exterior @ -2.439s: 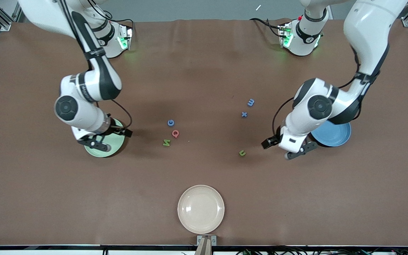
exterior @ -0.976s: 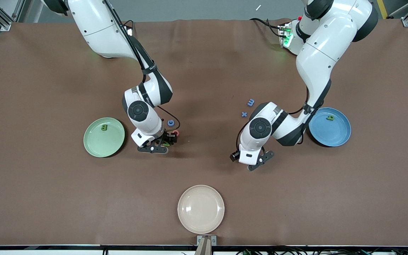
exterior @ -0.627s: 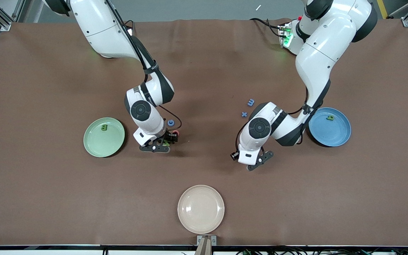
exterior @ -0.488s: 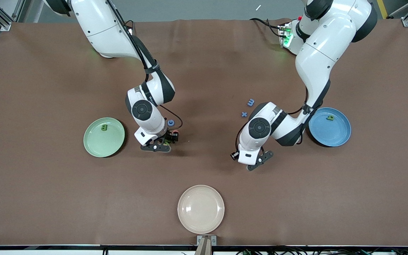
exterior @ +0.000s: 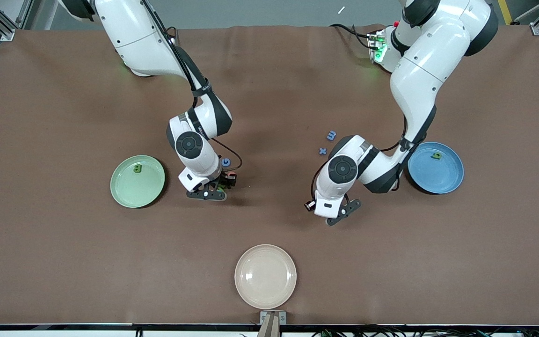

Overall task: Sort upper and lower case letters into plates
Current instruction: 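Grasp the n with the left gripper while the right gripper grasps the Z, then release the n over the blue plate and the Z over the green plate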

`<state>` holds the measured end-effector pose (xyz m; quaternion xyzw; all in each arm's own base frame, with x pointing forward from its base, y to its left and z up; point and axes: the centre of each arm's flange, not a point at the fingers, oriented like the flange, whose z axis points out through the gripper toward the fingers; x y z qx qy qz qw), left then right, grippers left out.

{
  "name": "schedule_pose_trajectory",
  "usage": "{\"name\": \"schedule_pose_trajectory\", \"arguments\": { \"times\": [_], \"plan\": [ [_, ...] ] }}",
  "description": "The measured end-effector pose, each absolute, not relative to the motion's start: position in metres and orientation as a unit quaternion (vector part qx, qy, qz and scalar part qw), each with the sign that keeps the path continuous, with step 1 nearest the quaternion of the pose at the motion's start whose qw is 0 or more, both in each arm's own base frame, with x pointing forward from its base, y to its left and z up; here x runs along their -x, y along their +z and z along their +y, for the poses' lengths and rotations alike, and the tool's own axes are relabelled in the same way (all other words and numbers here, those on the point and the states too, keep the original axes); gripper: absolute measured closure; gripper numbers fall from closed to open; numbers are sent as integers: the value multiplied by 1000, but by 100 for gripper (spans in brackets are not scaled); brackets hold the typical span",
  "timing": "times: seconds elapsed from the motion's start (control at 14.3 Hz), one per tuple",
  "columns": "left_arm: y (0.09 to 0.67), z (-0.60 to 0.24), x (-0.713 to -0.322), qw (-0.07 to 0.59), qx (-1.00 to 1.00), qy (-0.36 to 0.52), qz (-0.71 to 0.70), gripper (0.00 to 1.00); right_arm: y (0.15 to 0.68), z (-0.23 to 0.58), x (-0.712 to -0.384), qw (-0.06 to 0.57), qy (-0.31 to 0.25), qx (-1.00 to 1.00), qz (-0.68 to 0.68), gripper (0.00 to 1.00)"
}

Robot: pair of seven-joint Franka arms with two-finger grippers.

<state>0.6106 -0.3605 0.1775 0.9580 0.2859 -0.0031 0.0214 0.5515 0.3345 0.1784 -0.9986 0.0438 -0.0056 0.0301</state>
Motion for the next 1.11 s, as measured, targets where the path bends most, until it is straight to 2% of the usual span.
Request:
{"name": "schedule_pose_trajectory", "arguments": {
  "times": [0.07, 0.21, 0.49, 0.77, 1.11],
  "plan": [
    [178, -361, -611, 22, -958, -2, 286, 71, 178, 334, -552, 30, -5, 999, 44, 49],
    [180, -361, -613, 24, -958, -1, 287, 73, 180, 331, -553, 28, -4, 998, 48, 66],
    [196, -353, -625, 30, -955, 10, 295, 73, 180, 322, -559, 25, -5, 998, 58, 65],
    [244, -313, -635, -6, -962, 5, 274, 73, 196, 289, -577, 13, 25, 996, 80, 65],
    [299, -227, -606, -34, -980, -9, 193, 73, 244, 201, -590, -1, 70, 996, 59, 65]
  ]
}}
